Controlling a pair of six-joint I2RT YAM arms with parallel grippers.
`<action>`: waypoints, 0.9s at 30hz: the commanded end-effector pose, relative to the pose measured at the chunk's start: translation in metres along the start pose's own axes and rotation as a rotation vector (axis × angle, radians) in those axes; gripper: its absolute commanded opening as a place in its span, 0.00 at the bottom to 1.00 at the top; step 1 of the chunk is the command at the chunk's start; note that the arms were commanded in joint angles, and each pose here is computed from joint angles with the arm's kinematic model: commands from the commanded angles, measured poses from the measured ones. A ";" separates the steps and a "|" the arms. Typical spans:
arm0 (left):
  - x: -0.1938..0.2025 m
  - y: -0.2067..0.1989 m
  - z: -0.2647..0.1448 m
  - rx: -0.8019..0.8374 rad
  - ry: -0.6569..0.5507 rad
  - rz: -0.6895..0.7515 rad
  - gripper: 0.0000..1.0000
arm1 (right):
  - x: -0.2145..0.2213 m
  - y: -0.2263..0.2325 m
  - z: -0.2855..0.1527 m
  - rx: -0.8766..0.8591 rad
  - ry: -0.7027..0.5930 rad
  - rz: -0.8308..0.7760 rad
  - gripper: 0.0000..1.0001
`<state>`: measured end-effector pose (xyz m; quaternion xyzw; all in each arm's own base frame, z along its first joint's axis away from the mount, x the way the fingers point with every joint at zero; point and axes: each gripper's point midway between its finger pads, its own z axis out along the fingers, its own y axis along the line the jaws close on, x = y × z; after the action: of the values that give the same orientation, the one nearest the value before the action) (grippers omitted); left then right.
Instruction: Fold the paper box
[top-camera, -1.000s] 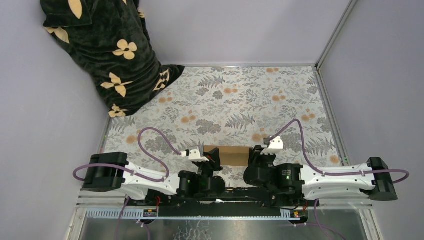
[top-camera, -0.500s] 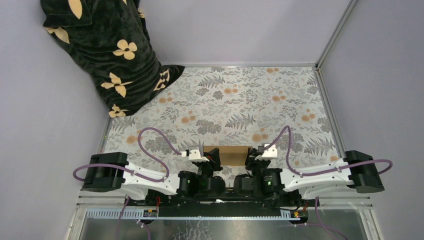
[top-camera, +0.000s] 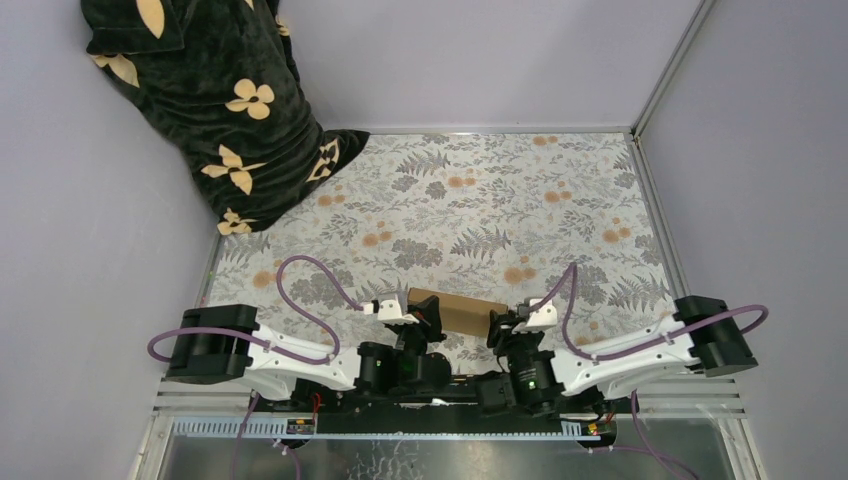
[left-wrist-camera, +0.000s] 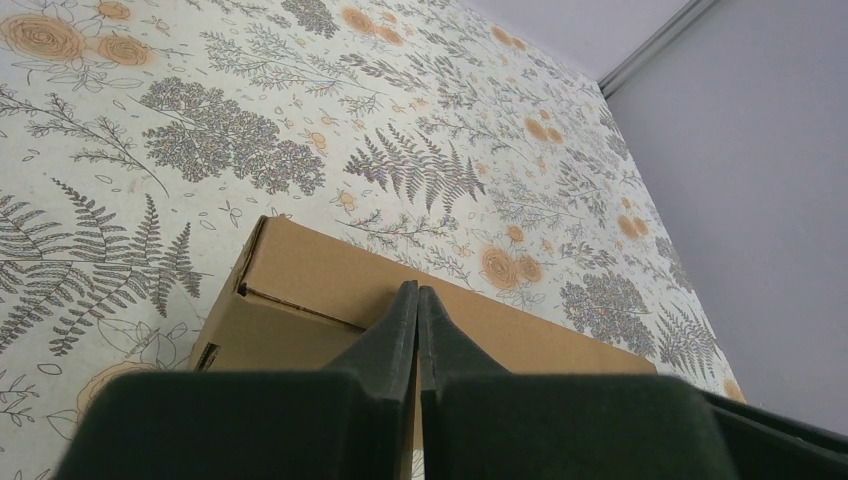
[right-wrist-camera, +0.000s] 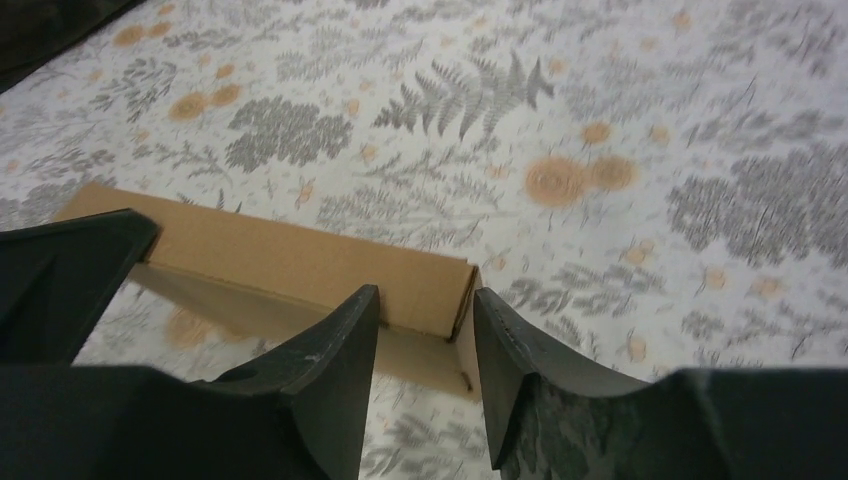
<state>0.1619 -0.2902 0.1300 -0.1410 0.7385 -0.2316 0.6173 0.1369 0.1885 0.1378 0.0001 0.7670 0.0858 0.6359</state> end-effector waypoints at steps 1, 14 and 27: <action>0.069 0.056 -0.017 0.002 0.264 0.304 0.05 | 0.001 0.007 -0.020 -0.016 0.177 0.116 0.48; 0.075 0.048 -0.018 0.009 0.272 0.315 0.05 | -0.029 0.011 -0.022 -0.058 0.156 0.095 0.38; 0.077 0.048 -0.018 0.008 0.277 0.314 0.06 | 0.018 -0.001 -0.017 -0.009 0.239 0.102 0.33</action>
<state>0.1617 -0.2992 0.1298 -0.1425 0.7381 -0.2329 0.6169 0.1187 0.1837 0.1314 0.0118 0.8276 0.1156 0.5491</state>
